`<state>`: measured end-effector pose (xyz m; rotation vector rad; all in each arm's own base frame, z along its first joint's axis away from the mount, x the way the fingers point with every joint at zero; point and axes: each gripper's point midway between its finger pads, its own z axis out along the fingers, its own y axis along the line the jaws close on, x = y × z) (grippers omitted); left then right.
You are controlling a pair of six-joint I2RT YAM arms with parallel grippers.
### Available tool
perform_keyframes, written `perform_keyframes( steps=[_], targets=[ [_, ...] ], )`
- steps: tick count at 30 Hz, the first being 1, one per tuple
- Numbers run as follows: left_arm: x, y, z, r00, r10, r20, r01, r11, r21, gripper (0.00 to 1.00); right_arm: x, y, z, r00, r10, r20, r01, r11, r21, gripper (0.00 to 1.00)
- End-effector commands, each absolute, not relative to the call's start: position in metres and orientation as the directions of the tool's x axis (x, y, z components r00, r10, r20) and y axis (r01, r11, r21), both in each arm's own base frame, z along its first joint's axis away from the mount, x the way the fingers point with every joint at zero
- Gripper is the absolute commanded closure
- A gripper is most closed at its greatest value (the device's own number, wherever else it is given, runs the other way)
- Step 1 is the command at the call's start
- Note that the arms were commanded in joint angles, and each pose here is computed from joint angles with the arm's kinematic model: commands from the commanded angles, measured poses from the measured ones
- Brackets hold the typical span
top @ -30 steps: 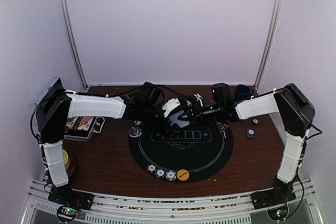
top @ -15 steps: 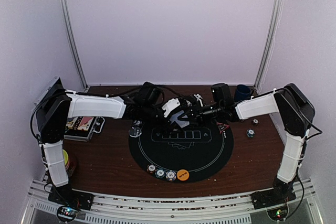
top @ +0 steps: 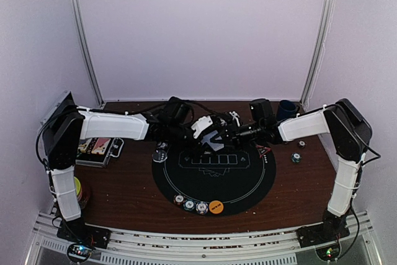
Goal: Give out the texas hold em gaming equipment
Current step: Pass from the right arm to the left
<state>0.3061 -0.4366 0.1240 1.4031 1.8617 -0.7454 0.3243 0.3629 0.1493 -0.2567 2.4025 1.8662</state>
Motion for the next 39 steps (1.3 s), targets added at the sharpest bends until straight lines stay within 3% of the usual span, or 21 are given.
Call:
perform_keyframes(
  steps=[1,4,9,17,39],
  targets=[
    [0.308,-0.443,0.129,-0.174,0.568,-0.804,0.967,0.252,-0.031,0.46,0.326,0.365,0.177,-0.963,-0.1,-0.25,-0.265,0.196,0.944,0.77],
    [0.31,-0.44,0.129,-0.196,0.579,-0.791,0.959,0.281,-0.032,0.46,0.331,0.361,0.178,-0.957,-0.103,-0.273,-0.289,0.213,0.933,0.68],
    [0.303,-0.436,0.126,-0.229,0.599,-0.767,0.95,0.31,-0.042,0.46,0.337,0.355,0.176,-0.95,-0.111,-0.291,-0.31,0.25,0.917,0.61],
    [0.297,-0.426,0.123,-0.297,0.603,-0.74,0.931,0.356,-0.083,0.45,0.335,0.352,0.163,-0.949,-0.13,-0.288,-0.314,0.292,0.903,0.58],
    [0.287,-0.418,0.131,-0.264,0.574,-0.776,0.932,0.358,-0.052,0.41,0.317,0.374,0.136,-0.94,-0.225,-0.258,-0.317,0.293,0.902,0.51]
  ],
)
